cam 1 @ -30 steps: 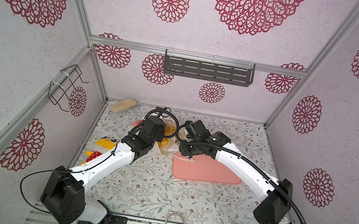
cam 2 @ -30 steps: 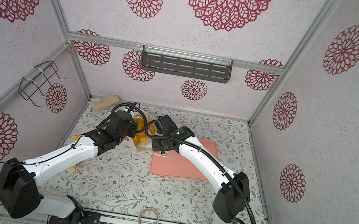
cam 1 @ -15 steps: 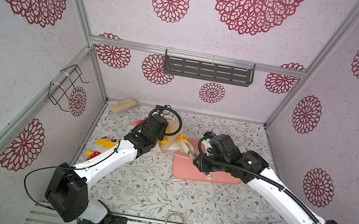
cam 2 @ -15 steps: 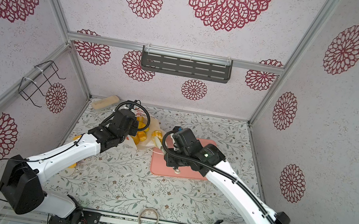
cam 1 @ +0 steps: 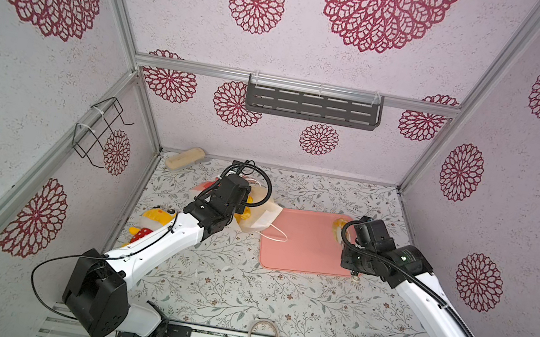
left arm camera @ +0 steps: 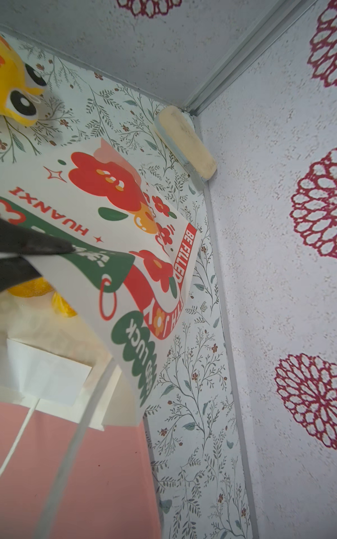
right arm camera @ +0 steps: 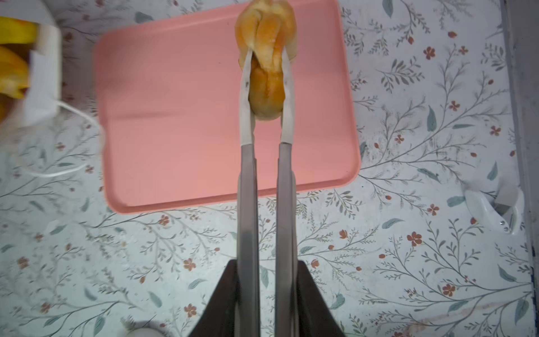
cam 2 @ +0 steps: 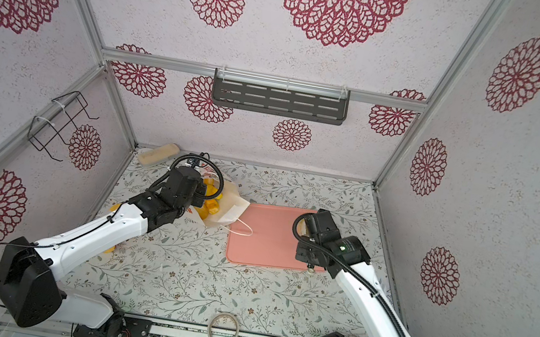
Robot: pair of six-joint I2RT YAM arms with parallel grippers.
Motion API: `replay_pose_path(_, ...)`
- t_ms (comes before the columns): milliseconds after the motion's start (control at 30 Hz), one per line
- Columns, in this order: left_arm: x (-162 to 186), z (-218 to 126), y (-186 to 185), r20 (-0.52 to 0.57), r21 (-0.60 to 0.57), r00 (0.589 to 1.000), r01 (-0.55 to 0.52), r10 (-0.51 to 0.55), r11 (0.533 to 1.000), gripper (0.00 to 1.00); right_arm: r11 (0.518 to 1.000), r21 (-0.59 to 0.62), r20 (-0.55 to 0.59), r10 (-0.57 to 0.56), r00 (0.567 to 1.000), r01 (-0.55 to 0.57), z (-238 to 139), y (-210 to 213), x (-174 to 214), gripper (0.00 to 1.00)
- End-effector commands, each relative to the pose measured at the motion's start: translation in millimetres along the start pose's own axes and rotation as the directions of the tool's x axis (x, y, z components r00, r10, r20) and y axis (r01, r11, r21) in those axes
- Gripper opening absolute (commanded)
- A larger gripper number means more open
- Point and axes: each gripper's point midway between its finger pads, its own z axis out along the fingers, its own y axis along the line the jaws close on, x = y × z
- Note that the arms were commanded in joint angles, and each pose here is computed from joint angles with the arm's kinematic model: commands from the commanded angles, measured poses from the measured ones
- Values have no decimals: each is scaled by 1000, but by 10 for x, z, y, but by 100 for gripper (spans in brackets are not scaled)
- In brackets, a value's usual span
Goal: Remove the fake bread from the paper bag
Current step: 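Carry the pinched bread roll over the pink tray with the right gripper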
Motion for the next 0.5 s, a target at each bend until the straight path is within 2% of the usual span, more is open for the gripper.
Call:
replay_pose_path(0, 14, -108, -18, 5, 44, 1000, -7, 7, 999, 0, 1000, -18, 99, -14, 995, 16, 113, 1, -287, 8)
replay_pose_path(200, 48, -159, -54, 13, 78, 1000, -8, 7, 997, 0, 1000, 15, 55, -19, 998, 18, 465, -85, -281, 12)
replay_pose_path(267, 50, -166, -51, 15, 80, 1000, -5, 4, 997, 0, 1000, 16, 44, -19, 999, 18, 520, -82, -278, 18)
replay_pose_path(333, 53, -172, -51, 16, 80, 1000, -5, 4, 997, 0, 999, 24, 28, -23, 999, 22, 555, -89, -266, 27)
replay_pose_path(467, 51, -171, -53, 18, 82, 1000, -7, 5, 997, 0, 999, 31, -2, -37, 999, 37, 621, -94, -231, 37)
